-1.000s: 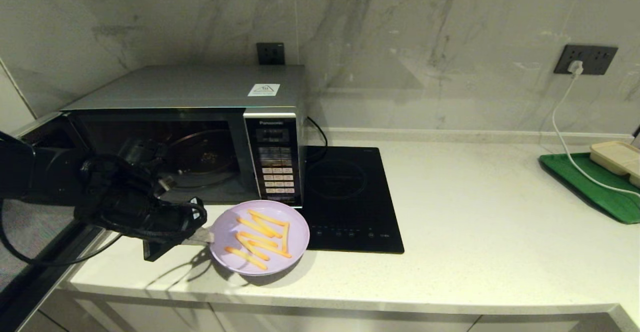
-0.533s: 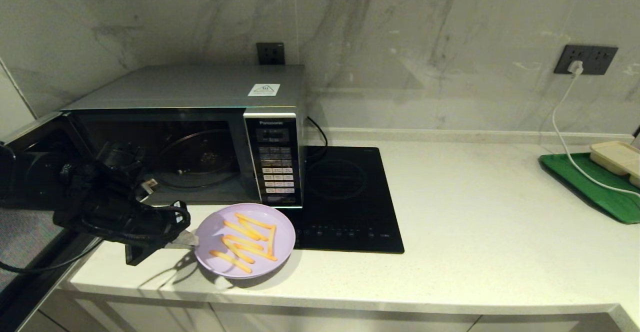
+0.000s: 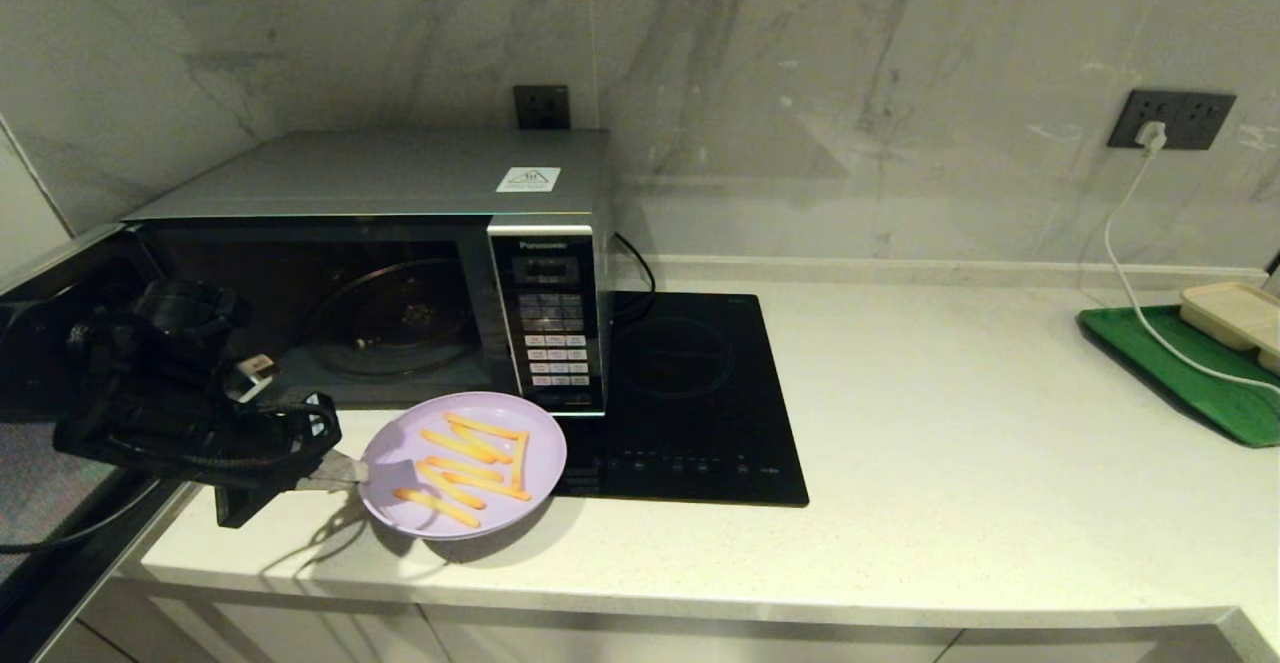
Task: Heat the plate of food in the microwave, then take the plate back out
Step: Put the plate in the microwave oven
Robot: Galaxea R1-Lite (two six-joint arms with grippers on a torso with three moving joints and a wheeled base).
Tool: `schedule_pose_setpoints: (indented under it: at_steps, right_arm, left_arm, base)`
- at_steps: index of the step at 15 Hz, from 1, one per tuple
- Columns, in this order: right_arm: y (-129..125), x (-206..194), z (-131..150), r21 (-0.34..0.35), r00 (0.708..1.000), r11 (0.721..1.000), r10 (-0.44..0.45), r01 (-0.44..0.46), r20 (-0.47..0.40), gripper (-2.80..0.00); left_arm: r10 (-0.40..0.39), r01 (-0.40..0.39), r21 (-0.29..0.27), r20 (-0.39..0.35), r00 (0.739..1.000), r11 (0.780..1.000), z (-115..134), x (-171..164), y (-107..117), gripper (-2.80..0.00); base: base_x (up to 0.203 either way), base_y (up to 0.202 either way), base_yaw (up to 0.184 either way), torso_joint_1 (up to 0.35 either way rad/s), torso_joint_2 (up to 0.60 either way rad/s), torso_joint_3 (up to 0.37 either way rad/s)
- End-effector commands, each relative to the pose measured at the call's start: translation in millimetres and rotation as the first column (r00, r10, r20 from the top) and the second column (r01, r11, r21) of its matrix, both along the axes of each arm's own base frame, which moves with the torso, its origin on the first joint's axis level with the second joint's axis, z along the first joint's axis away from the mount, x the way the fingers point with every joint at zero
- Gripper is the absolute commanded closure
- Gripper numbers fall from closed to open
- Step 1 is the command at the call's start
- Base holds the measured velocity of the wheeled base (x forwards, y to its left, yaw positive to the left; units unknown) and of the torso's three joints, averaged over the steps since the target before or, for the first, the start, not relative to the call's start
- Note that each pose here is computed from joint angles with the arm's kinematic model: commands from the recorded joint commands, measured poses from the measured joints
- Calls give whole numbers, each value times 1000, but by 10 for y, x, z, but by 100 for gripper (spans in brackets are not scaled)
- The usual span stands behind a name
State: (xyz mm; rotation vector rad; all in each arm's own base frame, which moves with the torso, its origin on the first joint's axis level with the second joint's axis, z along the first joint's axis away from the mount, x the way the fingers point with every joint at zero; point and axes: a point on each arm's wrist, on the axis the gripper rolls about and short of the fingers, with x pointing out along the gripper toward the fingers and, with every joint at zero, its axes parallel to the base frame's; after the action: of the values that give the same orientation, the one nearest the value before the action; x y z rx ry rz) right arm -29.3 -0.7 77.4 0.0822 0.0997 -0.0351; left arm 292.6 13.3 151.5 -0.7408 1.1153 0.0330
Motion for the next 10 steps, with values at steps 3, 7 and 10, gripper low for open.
schedule_pose_setpoints:
  at_steps: [3, 7, 10]
  right_arm:
    - [0, 1, -1, 0, 1000, 1000, 0, 0, -2, 0]
    - [0, 1, -1, 0, 1000, 1000, -1, 1, -2, 0]
    - [0, 1, -1, 1, 1000, 1000, 0, 0, -2, 0]
  left_arm:
    - [37, -37, -9, 14, 999, 999, 26, -29, 180, 0]
    - [71, -71, -21, 18, 997, 997, 31, -43, 301, 0]
    - [81, -80, -27, 30, 996, 996, 40, -49, 389, 0]
  base:
    - [0, 0, 0, 0, 0, 0]
    - [0, 0, 0, 0, 0, 0]
    - [0, 0, 0, 0, 0, 0]
